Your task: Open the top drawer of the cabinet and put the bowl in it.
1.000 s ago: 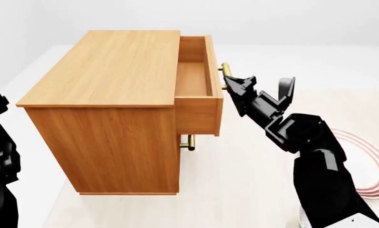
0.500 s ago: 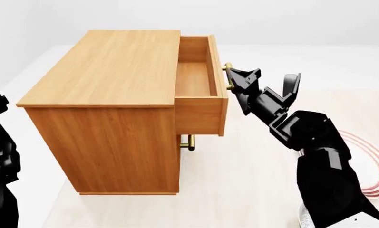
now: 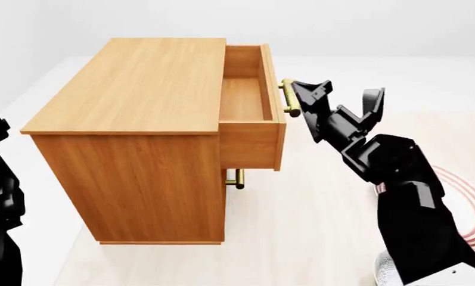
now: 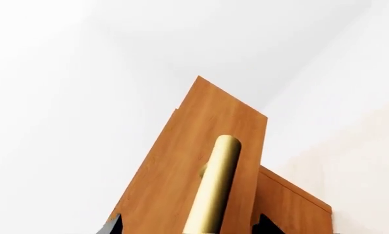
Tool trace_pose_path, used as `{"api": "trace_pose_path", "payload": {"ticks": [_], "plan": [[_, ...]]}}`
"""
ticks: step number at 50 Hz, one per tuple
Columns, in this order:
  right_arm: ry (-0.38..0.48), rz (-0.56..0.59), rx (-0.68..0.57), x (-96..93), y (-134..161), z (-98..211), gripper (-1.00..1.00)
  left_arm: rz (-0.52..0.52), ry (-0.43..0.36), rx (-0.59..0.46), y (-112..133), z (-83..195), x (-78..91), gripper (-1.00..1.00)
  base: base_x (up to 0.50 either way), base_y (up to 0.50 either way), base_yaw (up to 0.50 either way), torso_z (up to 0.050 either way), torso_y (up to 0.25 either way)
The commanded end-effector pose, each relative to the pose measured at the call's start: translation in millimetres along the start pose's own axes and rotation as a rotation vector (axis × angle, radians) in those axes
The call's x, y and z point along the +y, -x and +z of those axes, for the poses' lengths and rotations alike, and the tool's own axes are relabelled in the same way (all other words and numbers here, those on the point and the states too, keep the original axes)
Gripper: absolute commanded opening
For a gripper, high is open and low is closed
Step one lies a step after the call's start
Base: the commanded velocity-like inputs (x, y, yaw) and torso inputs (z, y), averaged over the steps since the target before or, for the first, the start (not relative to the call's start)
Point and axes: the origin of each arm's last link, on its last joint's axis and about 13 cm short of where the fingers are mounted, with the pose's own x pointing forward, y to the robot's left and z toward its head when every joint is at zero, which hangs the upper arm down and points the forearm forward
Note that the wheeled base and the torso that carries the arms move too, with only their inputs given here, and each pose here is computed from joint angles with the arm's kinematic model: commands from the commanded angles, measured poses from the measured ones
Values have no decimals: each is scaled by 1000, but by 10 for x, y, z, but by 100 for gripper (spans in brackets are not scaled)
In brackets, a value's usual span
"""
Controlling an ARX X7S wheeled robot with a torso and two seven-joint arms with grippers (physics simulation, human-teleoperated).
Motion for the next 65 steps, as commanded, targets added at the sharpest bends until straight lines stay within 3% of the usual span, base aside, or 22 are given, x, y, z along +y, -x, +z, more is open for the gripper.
{"api": "trace_pose_path", "payload": {"ticks": [1, 4, 8, 14, 21, 25, 29, 35, 43, 54, 65], "plan": [[60, -205, -82, -20, 27, 124, 100, -3, 8, -1, -4, 9, 0, 100, 0, 0, 0, 0, 0], [102, -301, -128, -3, 36, 218, 100, -4, 10, 0, -4, 11, 0, 100, 0, 0, 0, 0, 0], [189, -319, -191, 134, 14, 397, 100, -3, 11, 3, -5, 10, 3, 100, 0, 0, 0, 0, 0], [415, -241, -262, 765, 53, 647, 100, 1, 14, 5, -14, 17, 12, 100, 0, 0, 0, 0, 0], [689, -182, -222, 1480, 1, 772, 100, 2, 16, 8, -16, 6, 25, 100, 0, 0, 0, 0, 0], [782, -134, -158, 1763, -64, 725, 100, 4, 16, 10, -19, 0, 33, 100, 0, 0, 0, 0, 0], [818, -96, -66, 1939, -140, 643, 100, 4, 17, 12, -17, -16, 42, 100, 0, 0, 0, 0, 0], [790, -58, 105, 2099, -245, 544, 100, 3, 14, 16, -9, -45, 48, 100, 0, 0, 0, 0, 0], [726, -123, 364, 2204, -288, 492, 100, -3, 11, 19, 0, -63, 46, 100, 0, 0, 0, 0, 0], [825, -309, 516, 2140, -377, 491, 100, -2, 6, 23, 11, -103, 57, 100, 0, 0, 0, 0, 0], [853, -400, 543, 2060, -420, 503, 100, 1, 9, 28, 10, -117, 70, 100, 0, 0, 0, 0, 0]]}}
